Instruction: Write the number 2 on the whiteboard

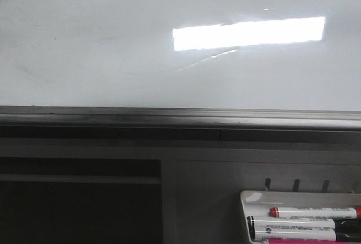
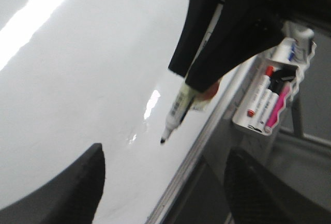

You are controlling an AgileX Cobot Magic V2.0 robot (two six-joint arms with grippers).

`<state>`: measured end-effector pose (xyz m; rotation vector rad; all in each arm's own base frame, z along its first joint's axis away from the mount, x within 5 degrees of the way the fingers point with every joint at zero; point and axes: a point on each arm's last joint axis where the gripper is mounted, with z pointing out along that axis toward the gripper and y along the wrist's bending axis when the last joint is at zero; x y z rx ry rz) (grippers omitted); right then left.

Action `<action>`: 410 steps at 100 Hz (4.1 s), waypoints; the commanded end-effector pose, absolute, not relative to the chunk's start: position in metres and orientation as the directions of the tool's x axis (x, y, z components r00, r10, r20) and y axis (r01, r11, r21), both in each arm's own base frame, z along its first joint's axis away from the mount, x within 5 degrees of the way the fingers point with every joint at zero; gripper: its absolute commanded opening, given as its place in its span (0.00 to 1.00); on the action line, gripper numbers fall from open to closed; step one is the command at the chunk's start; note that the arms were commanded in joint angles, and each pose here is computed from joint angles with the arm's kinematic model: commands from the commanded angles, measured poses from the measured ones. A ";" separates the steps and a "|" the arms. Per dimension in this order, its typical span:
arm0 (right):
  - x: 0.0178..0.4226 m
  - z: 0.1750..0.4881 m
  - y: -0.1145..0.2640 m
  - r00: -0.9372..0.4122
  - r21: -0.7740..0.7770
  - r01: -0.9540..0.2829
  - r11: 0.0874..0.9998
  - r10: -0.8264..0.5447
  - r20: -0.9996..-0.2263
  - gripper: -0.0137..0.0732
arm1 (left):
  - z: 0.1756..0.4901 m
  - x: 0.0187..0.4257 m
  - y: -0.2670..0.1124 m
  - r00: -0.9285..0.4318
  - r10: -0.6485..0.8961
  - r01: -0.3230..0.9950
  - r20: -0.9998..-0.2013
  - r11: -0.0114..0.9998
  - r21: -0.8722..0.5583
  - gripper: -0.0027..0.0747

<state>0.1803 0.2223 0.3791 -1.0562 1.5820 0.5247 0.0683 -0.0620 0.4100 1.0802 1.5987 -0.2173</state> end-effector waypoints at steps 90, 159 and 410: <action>0.276 0.354 0.194 0.168 -0.593 -0.605 0.531 -0.643 -0.747 0.07 | 0.371 0.000 -0.018 0.092 0.059 0.576 -0.994 0.811 0.101 0.01; 0.262 0.328 0.174 -0.165 -0.363 -0.749 0.555 -0.687 -0.708 0.08 | 0.358 0.008 -0.021 0.058 0.073 0.577 -0.996 0.811 0.093 0.01; 0.078 0.442 0.213 0.111 -0.153 -0.974 0.167 -0.234 -0.966 0.07 | 0.413 0.077 -0.112 -0.118 0.386 0.981 -0.915 0.186 -0.048 0.44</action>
